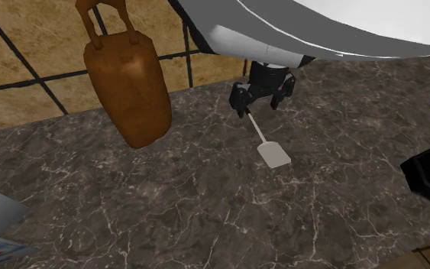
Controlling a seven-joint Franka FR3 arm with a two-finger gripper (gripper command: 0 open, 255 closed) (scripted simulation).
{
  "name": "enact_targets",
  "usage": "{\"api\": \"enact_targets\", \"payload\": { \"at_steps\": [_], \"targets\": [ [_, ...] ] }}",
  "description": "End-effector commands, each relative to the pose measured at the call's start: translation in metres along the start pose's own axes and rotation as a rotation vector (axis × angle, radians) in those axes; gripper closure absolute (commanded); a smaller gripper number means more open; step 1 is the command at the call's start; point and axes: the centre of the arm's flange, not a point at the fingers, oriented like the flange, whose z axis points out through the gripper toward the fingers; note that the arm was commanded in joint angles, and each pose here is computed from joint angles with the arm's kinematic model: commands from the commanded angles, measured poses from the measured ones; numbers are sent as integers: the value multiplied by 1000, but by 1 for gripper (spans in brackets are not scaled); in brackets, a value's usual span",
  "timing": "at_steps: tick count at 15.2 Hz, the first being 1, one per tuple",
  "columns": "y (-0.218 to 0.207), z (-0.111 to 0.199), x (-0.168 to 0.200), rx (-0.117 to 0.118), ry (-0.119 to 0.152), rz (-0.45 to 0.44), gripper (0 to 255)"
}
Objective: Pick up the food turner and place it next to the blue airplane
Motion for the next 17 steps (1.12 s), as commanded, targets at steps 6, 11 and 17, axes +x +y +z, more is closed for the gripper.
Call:
{"api": "enact_targets", "payload": {
  "at_steps": [6, 11, 17],
  "targets": [
    [7, 40, 8, -3, -2, -6, 0],
    [7, 48, 8, -3, -2, -6, 0],
    [7, 48, 8, -3, -2, -6, 255]
  ]
}}
